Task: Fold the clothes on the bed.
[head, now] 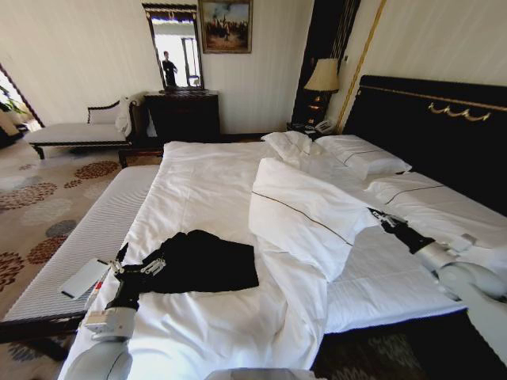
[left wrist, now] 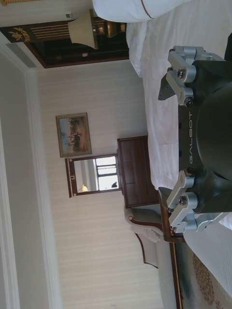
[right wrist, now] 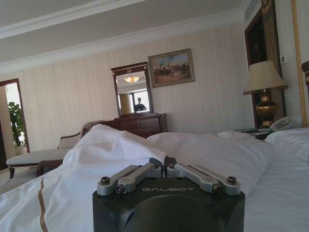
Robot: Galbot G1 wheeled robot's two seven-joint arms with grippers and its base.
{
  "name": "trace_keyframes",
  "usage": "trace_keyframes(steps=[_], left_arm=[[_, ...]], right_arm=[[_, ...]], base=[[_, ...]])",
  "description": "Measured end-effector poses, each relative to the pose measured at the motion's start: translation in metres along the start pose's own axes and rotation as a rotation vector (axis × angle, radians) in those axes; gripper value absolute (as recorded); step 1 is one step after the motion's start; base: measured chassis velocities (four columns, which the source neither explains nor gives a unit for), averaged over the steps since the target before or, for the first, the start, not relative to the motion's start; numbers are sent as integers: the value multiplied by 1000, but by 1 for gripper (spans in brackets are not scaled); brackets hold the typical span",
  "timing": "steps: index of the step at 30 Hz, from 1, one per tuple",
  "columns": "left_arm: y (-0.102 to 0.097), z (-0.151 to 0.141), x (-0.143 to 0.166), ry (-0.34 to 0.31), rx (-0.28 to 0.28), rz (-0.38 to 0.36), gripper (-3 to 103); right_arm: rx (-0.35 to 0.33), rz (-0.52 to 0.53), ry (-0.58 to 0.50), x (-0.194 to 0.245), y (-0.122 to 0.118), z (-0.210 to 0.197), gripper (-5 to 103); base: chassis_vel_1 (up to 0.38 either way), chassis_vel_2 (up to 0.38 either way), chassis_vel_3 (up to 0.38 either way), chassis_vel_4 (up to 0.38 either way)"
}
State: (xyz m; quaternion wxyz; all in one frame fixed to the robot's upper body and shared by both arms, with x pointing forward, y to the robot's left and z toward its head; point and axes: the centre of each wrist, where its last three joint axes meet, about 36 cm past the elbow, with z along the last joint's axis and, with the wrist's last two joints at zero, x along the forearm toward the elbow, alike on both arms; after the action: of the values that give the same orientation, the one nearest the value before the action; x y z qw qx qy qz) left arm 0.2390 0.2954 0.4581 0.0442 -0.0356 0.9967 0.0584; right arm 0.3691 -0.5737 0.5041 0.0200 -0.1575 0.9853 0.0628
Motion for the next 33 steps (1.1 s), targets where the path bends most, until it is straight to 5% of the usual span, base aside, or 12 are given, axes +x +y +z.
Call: trace_keyframes(steps=[11, 16, 33], left_arm=[[-4, -2, -6, -16, 13, 29, 100], [10, -11, -11, -38, -3, 19, 100], [24, 0, -13, -21, 21, -3, 100]], right_arm=[[68, 164, -4, 81, -1, -29, 0], [104, 260, 6, 113, -5, -33, 0], [181, 709, 73, 239, -47, -33, 0]], base=[[0, 0, 0, 0], [0, 0, 0, 0], [0, 0, 0, 0]])
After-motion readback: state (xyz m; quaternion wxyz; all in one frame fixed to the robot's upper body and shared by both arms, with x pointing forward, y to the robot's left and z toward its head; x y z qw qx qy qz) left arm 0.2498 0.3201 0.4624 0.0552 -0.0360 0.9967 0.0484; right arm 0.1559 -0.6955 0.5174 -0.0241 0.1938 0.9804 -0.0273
